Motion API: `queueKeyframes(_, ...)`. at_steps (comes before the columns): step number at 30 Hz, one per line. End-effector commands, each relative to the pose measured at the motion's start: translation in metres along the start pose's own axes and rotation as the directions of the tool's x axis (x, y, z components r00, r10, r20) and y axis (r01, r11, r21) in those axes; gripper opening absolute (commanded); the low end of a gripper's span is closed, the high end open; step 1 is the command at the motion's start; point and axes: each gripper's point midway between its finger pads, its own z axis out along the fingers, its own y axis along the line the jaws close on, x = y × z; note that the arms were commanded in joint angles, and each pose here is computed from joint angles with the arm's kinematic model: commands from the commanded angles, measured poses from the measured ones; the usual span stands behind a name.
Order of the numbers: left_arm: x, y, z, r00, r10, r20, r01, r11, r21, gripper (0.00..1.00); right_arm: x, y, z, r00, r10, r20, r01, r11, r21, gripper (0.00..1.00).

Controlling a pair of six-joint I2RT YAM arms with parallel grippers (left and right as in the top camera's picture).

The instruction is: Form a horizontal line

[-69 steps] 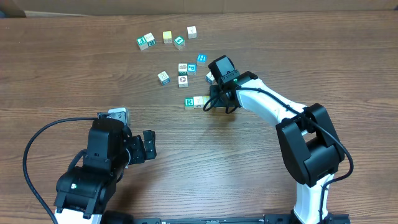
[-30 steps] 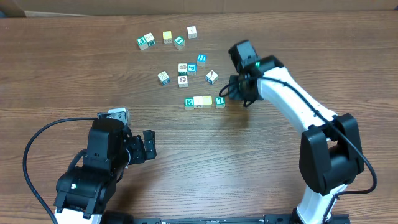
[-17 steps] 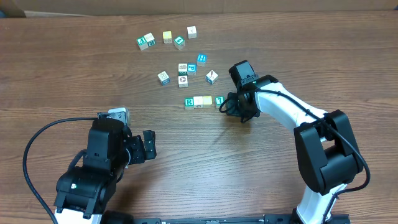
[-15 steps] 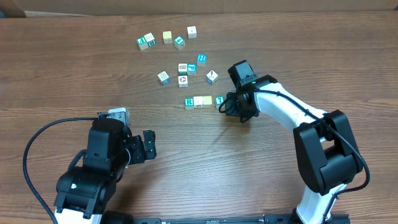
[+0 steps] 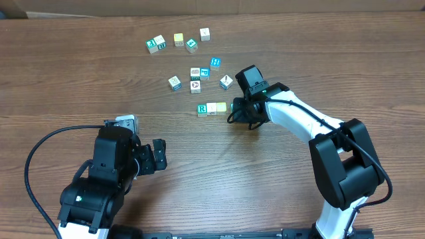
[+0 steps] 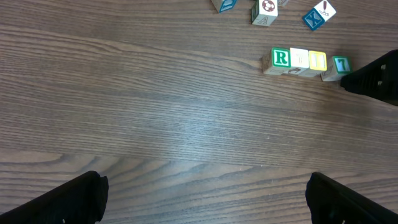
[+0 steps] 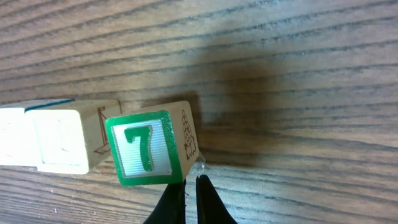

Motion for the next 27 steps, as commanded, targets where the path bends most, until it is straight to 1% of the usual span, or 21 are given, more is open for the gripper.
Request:
queueKeyframes(1,0.001,0.001,0.000,1.000,-0.014,-0.003,0.014,1.000,0.003,1.00,-0.004,0.003,-0.003,1.000,0.001,0.017,0.000,1.000,-0.017,0.04)
queueKeyframes(5,0.001,0.001,0.000,1.000,-0.014,-0.003,0.014,1.000,0.003,0.99,-0.006,0.010,-0.003,1.000,0.000,0.021,0.001,0.999,-0.050,0.04)
queueKeyframes(27,0.001,0.001,0.000,1.000,-0.014,-0.003,0.014,1.000,0.003,0.99,-0.004,0.026,-0.003,0.999,-0.025,0.030,0.028,0.996,-0.085,0.04)
